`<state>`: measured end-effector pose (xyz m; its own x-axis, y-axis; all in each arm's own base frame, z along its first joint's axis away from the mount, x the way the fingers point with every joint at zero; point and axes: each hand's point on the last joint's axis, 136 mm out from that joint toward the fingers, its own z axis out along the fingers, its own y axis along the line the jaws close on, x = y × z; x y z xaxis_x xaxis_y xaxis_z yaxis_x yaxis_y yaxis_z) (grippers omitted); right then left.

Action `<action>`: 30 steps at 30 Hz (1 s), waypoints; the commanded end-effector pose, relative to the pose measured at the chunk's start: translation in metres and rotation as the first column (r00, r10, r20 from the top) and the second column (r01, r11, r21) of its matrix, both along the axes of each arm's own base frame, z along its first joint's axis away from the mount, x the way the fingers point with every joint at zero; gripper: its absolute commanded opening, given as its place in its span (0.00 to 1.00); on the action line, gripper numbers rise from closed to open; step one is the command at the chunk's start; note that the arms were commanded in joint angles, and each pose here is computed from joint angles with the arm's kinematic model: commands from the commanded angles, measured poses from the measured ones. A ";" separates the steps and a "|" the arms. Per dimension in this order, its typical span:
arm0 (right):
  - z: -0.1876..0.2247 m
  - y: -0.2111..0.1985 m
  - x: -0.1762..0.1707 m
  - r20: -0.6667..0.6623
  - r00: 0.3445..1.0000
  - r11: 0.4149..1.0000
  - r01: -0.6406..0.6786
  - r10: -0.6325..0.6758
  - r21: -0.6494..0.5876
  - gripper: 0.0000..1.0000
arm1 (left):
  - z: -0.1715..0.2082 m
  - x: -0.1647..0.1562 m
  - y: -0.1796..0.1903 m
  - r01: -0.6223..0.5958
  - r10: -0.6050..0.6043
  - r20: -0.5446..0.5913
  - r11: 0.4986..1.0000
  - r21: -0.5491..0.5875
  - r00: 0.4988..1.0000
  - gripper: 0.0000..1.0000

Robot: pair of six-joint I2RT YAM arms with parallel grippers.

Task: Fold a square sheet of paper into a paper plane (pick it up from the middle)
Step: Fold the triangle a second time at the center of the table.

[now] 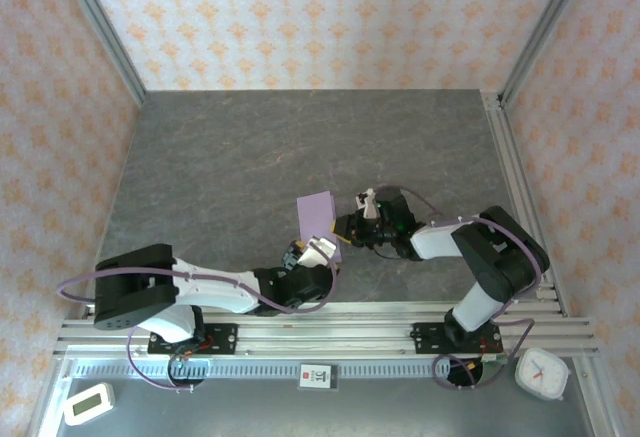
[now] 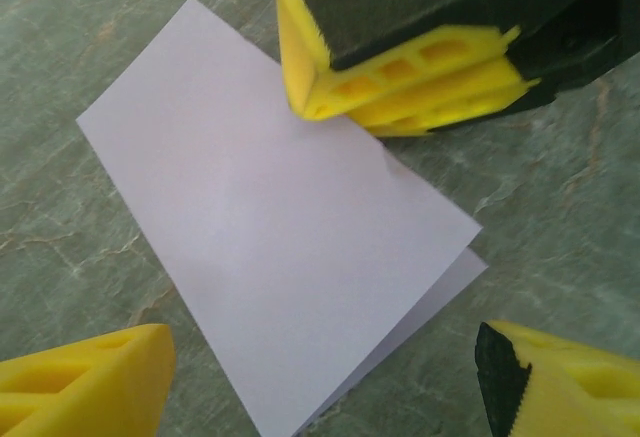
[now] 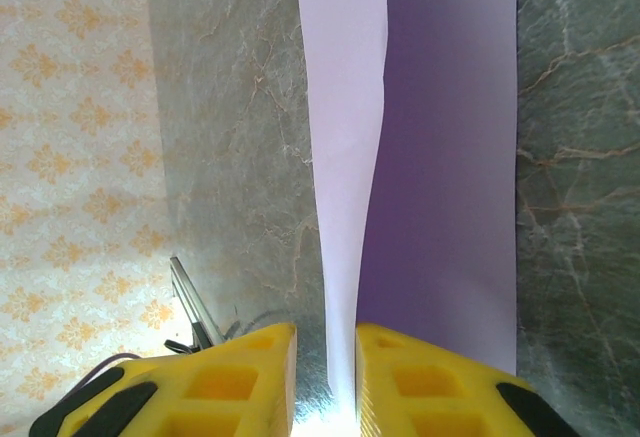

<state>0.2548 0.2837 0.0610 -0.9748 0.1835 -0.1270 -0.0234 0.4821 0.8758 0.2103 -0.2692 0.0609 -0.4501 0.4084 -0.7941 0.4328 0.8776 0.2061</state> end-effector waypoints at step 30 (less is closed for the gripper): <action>-0.003 0.005 -0.004 -0.019 1.000 1.000 -0.021 0.021 0.015 0.21 | 0.012 0.023 -0.003 -0.096 0.079 0.224 0.993 0.069 0.971 0.35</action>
